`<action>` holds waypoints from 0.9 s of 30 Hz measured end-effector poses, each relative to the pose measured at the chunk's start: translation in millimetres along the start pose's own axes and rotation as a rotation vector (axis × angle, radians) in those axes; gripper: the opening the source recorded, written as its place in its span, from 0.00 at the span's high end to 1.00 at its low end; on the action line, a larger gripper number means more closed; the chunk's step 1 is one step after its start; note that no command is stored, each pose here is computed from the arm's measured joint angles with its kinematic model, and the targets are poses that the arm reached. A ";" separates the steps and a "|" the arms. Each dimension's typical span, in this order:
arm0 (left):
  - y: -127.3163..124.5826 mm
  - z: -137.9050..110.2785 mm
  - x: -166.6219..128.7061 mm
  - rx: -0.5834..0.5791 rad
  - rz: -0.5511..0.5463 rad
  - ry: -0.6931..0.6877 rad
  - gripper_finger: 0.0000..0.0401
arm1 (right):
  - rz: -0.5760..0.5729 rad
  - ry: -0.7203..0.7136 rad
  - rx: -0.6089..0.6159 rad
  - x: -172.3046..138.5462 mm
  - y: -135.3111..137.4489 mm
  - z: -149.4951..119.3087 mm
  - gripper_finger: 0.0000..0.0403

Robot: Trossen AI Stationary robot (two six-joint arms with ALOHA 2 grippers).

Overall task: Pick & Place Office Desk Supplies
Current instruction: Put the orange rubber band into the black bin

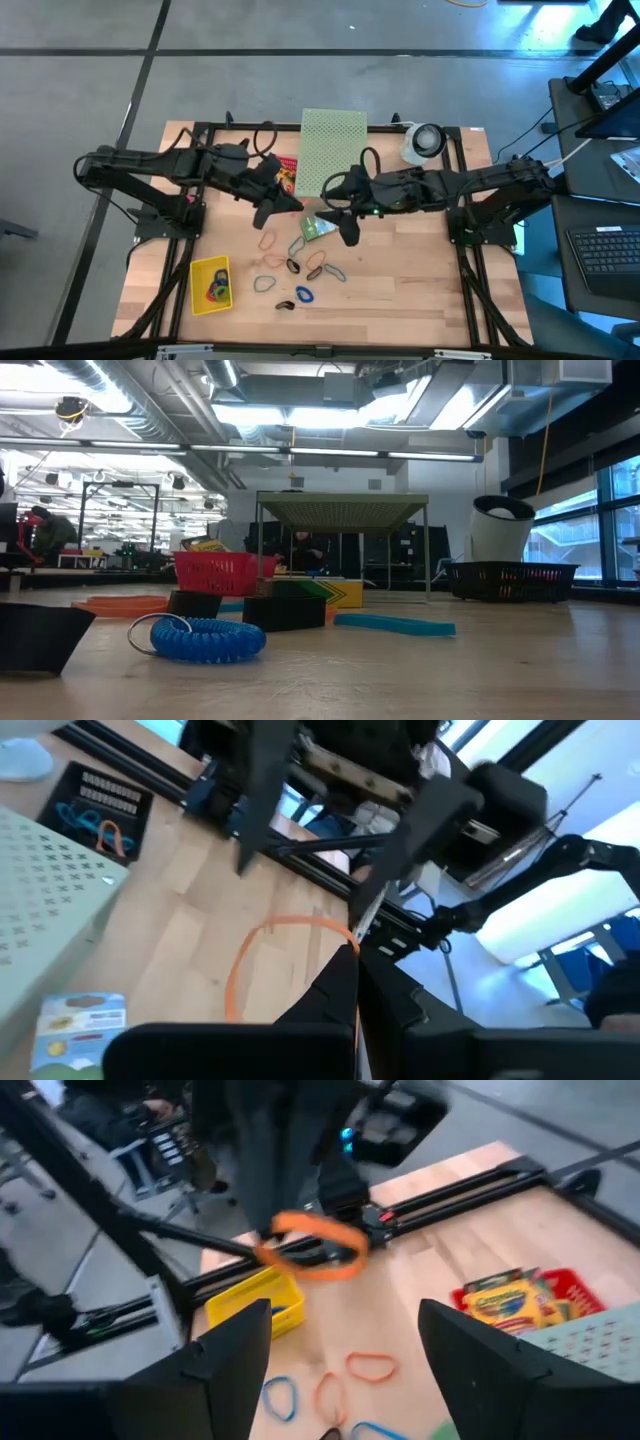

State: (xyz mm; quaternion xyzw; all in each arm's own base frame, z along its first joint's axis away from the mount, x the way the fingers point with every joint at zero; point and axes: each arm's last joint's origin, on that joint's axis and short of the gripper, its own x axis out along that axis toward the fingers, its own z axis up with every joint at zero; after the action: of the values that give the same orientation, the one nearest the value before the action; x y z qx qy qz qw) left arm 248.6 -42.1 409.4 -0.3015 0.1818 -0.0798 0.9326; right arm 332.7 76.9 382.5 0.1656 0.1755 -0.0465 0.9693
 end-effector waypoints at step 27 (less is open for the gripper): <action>-9.5 9.6 21.6 -0.001 -0.161 -0.091 1.00 | -0.011 -0.096 -0.039 3.3 -3.1 10.1 0.45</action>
State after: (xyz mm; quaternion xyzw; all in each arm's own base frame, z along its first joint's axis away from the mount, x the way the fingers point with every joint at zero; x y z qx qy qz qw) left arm 271.8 -50.1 415.9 -0.3189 0.1147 -0.1406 0.9302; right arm 338.5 70.5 389.3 0.1435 0.1308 -0.0563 0.9794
